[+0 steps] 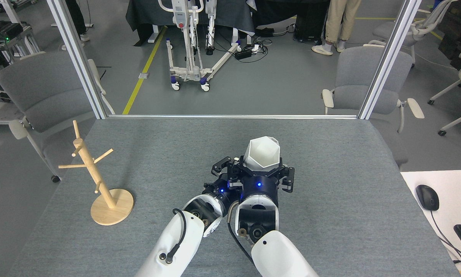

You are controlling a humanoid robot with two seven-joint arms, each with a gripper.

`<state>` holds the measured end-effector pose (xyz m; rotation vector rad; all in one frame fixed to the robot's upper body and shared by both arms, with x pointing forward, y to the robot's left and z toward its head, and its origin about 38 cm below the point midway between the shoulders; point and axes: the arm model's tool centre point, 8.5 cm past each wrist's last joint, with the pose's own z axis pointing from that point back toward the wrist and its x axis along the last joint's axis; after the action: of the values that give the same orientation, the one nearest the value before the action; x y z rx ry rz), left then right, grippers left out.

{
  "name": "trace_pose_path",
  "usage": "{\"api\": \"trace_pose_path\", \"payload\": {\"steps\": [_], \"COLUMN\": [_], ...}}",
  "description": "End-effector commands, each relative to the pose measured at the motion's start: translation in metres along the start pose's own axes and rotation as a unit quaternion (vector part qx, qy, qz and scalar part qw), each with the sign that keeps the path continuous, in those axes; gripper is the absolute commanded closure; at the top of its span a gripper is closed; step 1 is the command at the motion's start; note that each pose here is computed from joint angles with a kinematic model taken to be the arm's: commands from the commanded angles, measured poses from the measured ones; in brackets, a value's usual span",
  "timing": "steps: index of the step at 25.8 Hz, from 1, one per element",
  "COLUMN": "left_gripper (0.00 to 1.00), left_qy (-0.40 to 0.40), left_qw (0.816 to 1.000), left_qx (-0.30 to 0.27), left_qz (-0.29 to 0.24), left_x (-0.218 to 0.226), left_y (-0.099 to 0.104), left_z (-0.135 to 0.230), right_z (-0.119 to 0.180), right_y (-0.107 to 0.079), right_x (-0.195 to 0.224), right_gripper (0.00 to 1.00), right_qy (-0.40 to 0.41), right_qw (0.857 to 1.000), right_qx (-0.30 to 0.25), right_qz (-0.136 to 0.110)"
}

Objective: Hang cup on storage rack
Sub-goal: 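Grasp the cup with the left gripper and open the right gripper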

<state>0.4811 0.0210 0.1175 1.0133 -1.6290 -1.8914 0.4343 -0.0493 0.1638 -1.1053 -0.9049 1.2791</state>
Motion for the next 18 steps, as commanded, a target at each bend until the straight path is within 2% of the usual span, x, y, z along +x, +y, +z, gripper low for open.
{"api": "trace_pose_path", "payload": {"steps": [1, 5, 7, 13, 18], "left_gripper": [1.00, 1.00, 1.00, 1.00, 1.00], "left_qy": [-0.001, 0.000, 0.001, 0.001, 0.002], "left_qw": [1.000, 1.000, 1.000, 1.000, 1.000], "left_qx": [0.007, 0.006, 0.002, 0.001, 0.001], "left_qz": [0.000, 0.002, 0.005, 0.010, 0.009], "left_x": [0.001, 0.000, 0.001, 0.002, 0.001], "left_y": [0.001, 0.001, -0.003, -0.005, -0.005], "left_z": [0.000, 0.000, 0.002, 0.003, 0.003], "right_z": [0.001, 0.002, 0.003, 0.004, 0.005], "right_y": [0.000, -0.002, -0.006, -0.014, -0.015], "right_x": [0.002, 0.005, 0.007, 0.013, 0.013], "right_gripper": [0.01, 0.01, 0.01, 0.01, 0.01], "right_qy": [-0.003, -0.005, -0.007, -0.030, -0.033], "right_qw": [1.000, 1.000, 1.000, 0.996, 0.995], "right_qx": [-0.001, -0.006, -0.027, -0.068, -0.080], "right_qz": [-0.001, -0.003, -0.006, -0.038, -0.042]}}
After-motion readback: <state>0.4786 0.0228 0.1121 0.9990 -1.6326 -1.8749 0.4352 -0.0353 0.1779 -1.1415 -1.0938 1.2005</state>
